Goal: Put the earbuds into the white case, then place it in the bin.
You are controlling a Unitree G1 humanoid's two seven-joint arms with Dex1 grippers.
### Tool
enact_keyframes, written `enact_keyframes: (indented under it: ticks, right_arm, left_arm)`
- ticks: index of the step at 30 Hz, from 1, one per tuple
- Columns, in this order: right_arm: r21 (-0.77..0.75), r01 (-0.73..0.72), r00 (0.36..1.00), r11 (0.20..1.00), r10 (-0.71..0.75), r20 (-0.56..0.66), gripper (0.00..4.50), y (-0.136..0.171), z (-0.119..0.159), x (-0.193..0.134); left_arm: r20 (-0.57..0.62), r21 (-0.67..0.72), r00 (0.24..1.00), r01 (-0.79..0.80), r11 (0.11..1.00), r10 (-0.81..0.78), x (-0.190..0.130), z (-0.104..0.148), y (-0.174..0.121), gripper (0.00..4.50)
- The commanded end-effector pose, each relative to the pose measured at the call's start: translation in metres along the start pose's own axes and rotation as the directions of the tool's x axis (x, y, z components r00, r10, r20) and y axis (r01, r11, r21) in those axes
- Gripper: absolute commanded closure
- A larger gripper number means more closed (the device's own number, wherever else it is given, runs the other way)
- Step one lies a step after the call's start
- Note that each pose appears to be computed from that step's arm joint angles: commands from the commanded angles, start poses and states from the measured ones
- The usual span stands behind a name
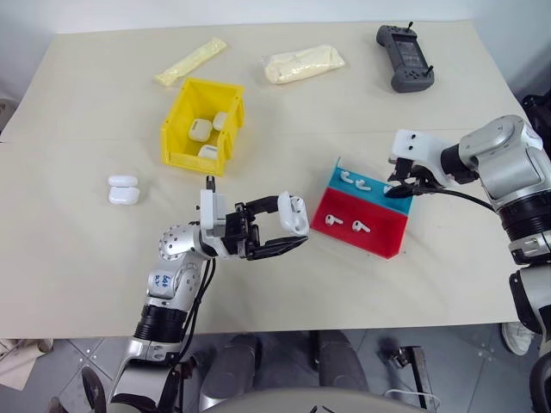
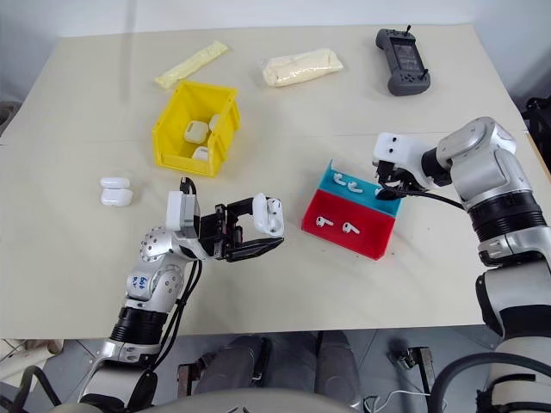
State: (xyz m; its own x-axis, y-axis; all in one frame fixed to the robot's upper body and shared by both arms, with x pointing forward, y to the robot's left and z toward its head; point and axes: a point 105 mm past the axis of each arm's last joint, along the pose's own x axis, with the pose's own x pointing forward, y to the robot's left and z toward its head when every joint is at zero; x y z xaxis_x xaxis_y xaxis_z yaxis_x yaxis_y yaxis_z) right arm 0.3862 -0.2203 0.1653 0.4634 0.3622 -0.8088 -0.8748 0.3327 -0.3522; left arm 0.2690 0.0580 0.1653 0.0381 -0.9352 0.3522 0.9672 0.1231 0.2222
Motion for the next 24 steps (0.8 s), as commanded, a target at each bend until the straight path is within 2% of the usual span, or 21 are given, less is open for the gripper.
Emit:
enact_keyframes:
  ticks: [1,2,6,18,21,24]
  right_arm:
    - [-0.005,-0.008,1.000,1.000,0.007,-0.024,3.00,0.000,-0.004,0.003]
    - [-0.006,-0.012,1.000,1.000,0.012,-0.025,3.18,0.001,-0.004,0.003]
    - [-0.008,-0.013,1.000,1.000,0.013,-0.023,4.48,0.001,-0.003,0.004]
    - [-0.012,0.021,1.000,1.000,-0.021,0.023,4.48,-0.005,0.002,-0.008]
    - [-0.032,0.029,0.998,0.999,-0.027,0.051,3.90,-0.009,0.009,-0.017]
    - [-0.034,0.035,0.997,0.999,-0.032,0.074,2.98,-0.012,0.017,-0.019]
  left_arm:
    - [0.011,0.047,1.000,0.011,0.999,-0.011,0.002,0.009,-0.001,1.72]
    - [0.011,0.049,1.000,0.010,0.999,-0.010,0.002,0.009,-0.001,1.72]
    - [0.011,0.052,1.000,0.007,0.999,-0.007,0.002,0.009,0.000,1.72]
    - [0.007,0.053,1.000,0.023,0.998,-0.023,0.003,0.010,0.003,1.72]
    - [0.008,0.052,1.000,0.026,0.998,-0.026,0.003,0.009,0.003,1.72]
    - [0.010,0.049,1.000,0.027,0.998,-0.027,0.004,0.009,0.003,1.72]
